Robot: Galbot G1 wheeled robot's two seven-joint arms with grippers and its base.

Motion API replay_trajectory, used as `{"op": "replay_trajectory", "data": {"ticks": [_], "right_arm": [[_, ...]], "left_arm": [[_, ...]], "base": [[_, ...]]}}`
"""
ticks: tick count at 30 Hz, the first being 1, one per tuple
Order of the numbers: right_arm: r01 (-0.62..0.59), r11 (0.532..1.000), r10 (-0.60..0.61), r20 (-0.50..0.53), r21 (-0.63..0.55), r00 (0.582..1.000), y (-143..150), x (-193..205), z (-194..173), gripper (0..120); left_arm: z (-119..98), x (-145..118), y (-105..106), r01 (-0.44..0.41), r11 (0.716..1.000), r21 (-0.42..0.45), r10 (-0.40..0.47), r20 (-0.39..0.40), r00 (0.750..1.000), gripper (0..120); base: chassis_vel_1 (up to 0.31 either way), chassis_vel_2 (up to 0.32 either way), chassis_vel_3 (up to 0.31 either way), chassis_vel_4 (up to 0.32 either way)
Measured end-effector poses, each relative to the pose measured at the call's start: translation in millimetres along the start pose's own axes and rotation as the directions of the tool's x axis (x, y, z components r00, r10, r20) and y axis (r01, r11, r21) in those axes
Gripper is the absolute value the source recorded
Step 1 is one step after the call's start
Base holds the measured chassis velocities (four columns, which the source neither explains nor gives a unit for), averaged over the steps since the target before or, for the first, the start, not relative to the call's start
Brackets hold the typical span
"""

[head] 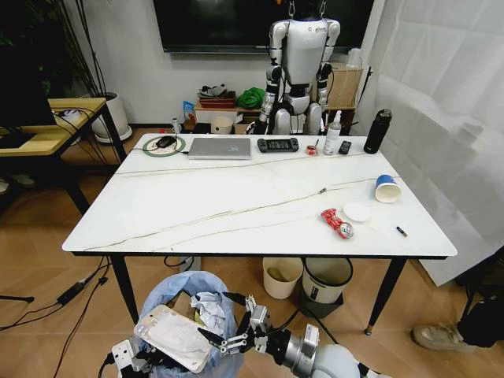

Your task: Pick up the trash bin and place the trash from the table into it.

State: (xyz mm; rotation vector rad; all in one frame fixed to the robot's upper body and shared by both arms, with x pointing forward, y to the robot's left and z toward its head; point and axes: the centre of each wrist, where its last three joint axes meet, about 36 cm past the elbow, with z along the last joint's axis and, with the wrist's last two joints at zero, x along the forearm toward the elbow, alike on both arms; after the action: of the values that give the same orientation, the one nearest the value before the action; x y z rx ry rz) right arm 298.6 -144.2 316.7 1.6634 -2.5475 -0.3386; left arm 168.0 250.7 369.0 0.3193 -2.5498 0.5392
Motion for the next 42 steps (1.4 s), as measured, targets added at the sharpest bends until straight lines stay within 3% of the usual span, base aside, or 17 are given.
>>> {"op": "replay_trajectory", "data": {"ticks": [6,9,10,14,15,21,24,27,29,32,42], "right_arm": [[-0.064,0.998,0.063,0.033,0.012,0.997,-11.2,0.6,-12.4,100],[-0.215,0.976,0.213,0.064,0.024,0.975,-32.4,6.5,-34.9,100],[-0.215,0.976,0.213,0.064,0.024,0.975,-32.4,6.5,-34.9,100],[-0.442,0.895,0.435,0.110,0.058,0.894,-66.2,28.4,-67.8,100],[-0.442,0.895,0.435,0.110,0.058,0.894,-66.2,28.4,-67.8,100],[-0.631,0.773,0.613,0.176,0.066,0.770,-98.2,68.5,-106.2,100],[-0.652,0.756,0.634,0.181,0.058,0.752,-102.9,74.0,-112.0,100],[-0.715,0.698,0.705,0.142,0.037,0.695,-115.1,85.6,-127.1,100],[-0.720,0.693,0.710,0.137,0.037,0.691,-116.1,86.3,-128.2,100],[-0.764,0.645,0.761,0.081,0.022,0.644,-127.4,91.2,-136.6,100],[-0.816,0.578,0.815,-0.045,-0.009,0.578,-163.3,95.1,-138.3,100]], "left_arm": [[1.0,2.2,2.7,0.021,1.000,-0.001,-0.021,-0.023,1.000,0],[0.8,4.3,3.0,0.036,0.999,0.003,-0.036,-0.046,0.998,0],[0.8,4.3,3.0,0.036,0.999,0.003,-0.036,-0.046,0.998,0],[-4.4,6.1,2.7,0.061,0.998,-0.004,-0.061,-0.073,0.995,0],[-4.4,6.1,2.7,0.061,0.998,-0.004,-0.061,-0.073,0.995,0],[-15.2,7.5,-1.8,0.051,0.998,-0.036,-0.054,-0.099,0.994,0],[-17.6,7.7,-2.8,0.046,0.998,-0.044,-0.051,-0.103,0.993,0],[-24.9,7.9,-4.4,0.045,0.996,-0.071,-0.053,-0.118,0.992,0],[-25.4,7.8,-4.4,0.044,0.996,-0.073,-0.053,-0.118,0.992,0],[-31.3,6.9,-3.0,0.041,0.994,-0.096,-0.053,-0.120,0.991,0],[-47.9,1.7,3.3,0.027,0.994,-0.106,-0.037,-0.097,0.995,0]], "base": [[0.000,0.000,0.000,0.000],[0.000,0.000,0.000,0.000],[0.000,0.000,0.000,0.000],[0.000,0.000,0.000,0.000],[0.000,0.000,0.000,0.000],[0.000,0.000,0.000,0.000],[0.000,0.000,0.000,0.000],[0.000,0.000,0.000,0.000],[0.000,0.000,0.000,0.000],[0.000,0.000,0.000,0.000],[0.000,0.000,0.000,0.000]]}}
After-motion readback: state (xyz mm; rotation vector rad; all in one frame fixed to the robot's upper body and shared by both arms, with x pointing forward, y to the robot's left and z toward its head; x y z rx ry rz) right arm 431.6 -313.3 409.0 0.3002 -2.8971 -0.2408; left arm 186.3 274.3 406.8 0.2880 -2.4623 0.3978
